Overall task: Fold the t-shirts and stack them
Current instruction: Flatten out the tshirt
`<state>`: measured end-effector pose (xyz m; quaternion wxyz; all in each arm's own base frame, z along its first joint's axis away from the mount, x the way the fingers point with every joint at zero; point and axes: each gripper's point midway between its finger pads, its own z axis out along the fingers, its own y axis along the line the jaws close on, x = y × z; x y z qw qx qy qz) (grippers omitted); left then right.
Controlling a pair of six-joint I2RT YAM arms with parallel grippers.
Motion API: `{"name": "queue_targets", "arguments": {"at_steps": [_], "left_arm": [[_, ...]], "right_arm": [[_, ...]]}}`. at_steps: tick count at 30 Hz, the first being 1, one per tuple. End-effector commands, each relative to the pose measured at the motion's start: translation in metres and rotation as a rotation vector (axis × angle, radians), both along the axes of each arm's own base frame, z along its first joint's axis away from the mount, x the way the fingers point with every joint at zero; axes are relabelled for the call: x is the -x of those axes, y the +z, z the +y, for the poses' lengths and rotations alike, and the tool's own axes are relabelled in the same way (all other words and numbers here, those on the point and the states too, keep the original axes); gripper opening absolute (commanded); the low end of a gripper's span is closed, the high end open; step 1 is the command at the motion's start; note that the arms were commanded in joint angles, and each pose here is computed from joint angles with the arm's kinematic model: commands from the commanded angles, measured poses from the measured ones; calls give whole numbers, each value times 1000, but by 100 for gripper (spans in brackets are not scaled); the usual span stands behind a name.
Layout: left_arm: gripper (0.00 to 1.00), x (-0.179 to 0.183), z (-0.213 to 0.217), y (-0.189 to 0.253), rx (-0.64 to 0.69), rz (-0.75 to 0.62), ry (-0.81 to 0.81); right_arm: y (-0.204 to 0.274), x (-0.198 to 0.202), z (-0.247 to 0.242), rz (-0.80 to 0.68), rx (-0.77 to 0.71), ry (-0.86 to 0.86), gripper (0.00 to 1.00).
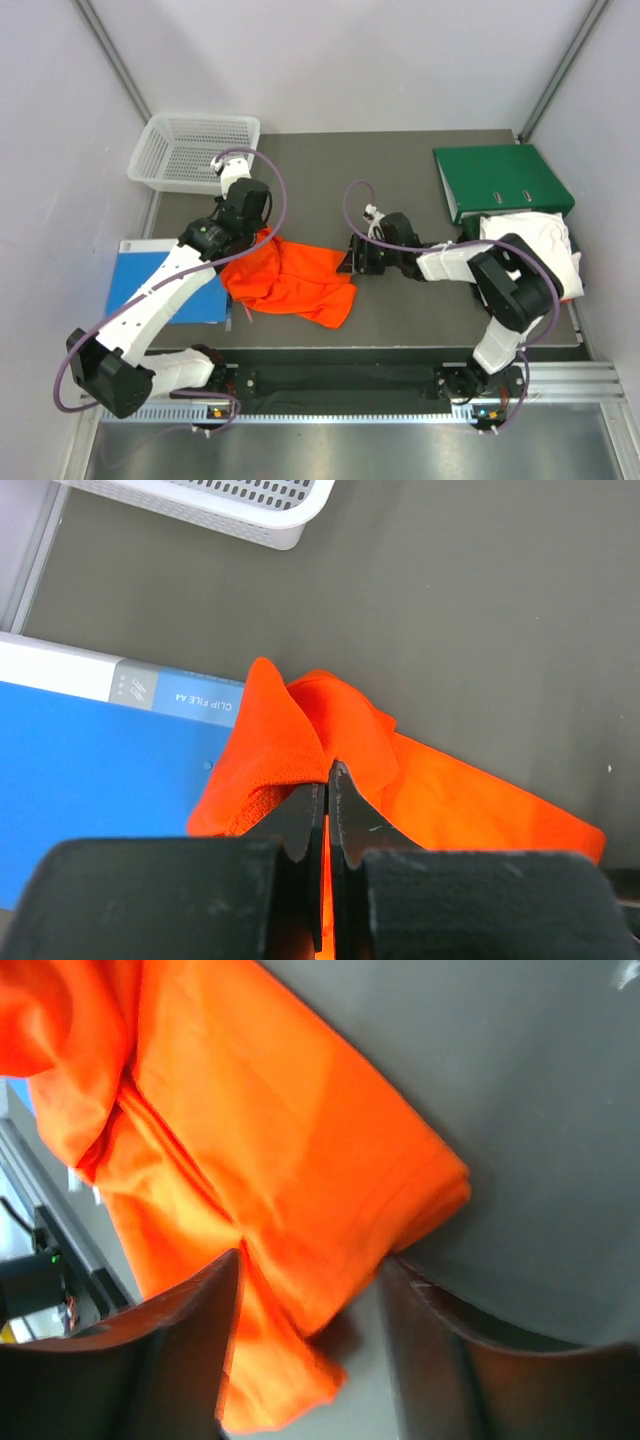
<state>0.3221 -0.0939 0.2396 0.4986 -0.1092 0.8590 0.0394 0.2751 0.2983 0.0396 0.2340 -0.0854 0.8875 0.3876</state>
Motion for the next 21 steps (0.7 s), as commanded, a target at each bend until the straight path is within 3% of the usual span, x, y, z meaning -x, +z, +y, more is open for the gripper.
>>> {"name": "queue_targets", "arguments": {"at_steps": [1, 2, 3, 9, 14, 16, 20, 21], "left_arm": [[0, -7, -3, 13, 34, -47, -2], [0, -7, -3, 12, 34, -46, -2], [0, -8, -2, 13, 31, -44, -5], [0, -4, 8, 31, 15, -80, 12], [0, 1, 21, 40, 17, -104, 38], [0, 0, 23, 32, 16, -83, 48], [0, 0, 19, -13, 18, 40, 55], [5, 2, 17, -23, 21, 67, 51]], "right_arm": [[-21, 3, 24, 59, -1, 31, 44], [-19, 0, 31, 57, 0, 46, 16], [-24, 1, 30, 80, 19, 45, 2], [13, -15, -17, -65, 122, -109, 0], [97, -44, -98, -309, 184, -303, 0], [115, -53, -125, -329, 219, -345, 0], [98, -66, -148, -279, 334, -298, 0], [83, -68, -149, -237, 356, -285, 0]]}}
